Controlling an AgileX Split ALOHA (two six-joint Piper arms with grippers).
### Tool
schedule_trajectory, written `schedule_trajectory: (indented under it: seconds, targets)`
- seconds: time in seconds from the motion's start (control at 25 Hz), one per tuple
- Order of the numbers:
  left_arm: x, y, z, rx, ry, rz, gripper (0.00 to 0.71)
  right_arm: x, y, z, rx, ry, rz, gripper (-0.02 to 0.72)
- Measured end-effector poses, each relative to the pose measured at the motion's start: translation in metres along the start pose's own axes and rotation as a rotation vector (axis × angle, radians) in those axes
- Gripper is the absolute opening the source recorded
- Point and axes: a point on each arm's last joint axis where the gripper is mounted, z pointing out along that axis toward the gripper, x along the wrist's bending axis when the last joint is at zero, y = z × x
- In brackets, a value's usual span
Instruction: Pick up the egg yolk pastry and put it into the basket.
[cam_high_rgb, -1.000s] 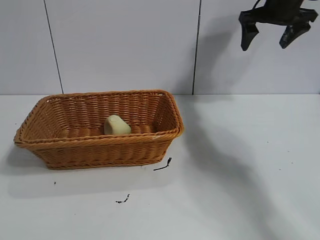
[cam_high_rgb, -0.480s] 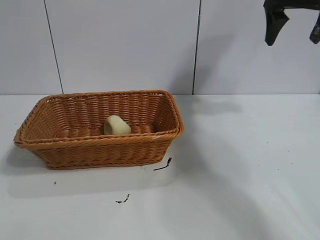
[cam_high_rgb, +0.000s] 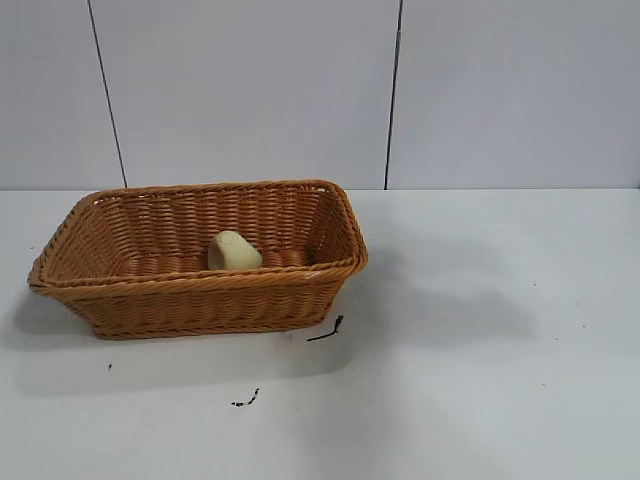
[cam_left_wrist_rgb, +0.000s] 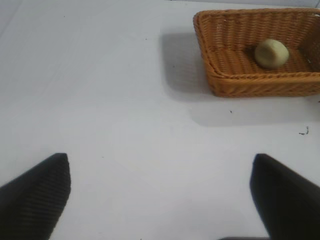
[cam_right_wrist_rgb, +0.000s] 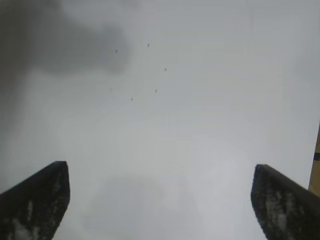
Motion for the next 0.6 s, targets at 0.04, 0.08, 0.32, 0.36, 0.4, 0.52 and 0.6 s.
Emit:
schedule_trajectory:
  seconds: [0.04, 0.08, 0.32, 0.36, 0.4, 0.52, 0.6]
  targets:
    - [0.000, 0.000, 0.000, 0.000, 0.000, 0.000, 0.696, 0.001, -0.013, -0.001, -0.004, 0.000, -0.003, 0.682]
    - [0.000, 0.000, 0.000, 0.000, 0.000, 0.000, 0.696, 0.002, -0.026, -0.004, -0.027, -0.002, -0.003, 0.682]
    - [0.000, 0.000, 0.000, 0.000, 0.000, 0.000, 0.696, 0.007, -0.107, -0.004, -0.138, -0.010, -0.006, 0.682]
    - [0.000, 0.000, 0.000, 0.000, 0.000, 0.000, 0.696, 0.008, -0.121, -0.001, -0.153, -0.011, -0.006, 0.682]
    - [0.000, 0.000, 0.000, 0.000, 0.000, 0.000, 0.696, 0.009, -0.134, 0.000, -0.174, -0.013, -0.006, 0.682]
    - [0.000, 0.000, 0.000, 0.000, 0.000, 0.000, 0.696, 0.011, -0.170, 0.005, -0.214, -0.015, -0.007, 0.682]
    - [0.000, 0.000, 0.000, 0.000, 0.000, 0.000, 0.696, 0.012, -0.181, 0.006, -0.236, -0.014, -0.006, 0.682]
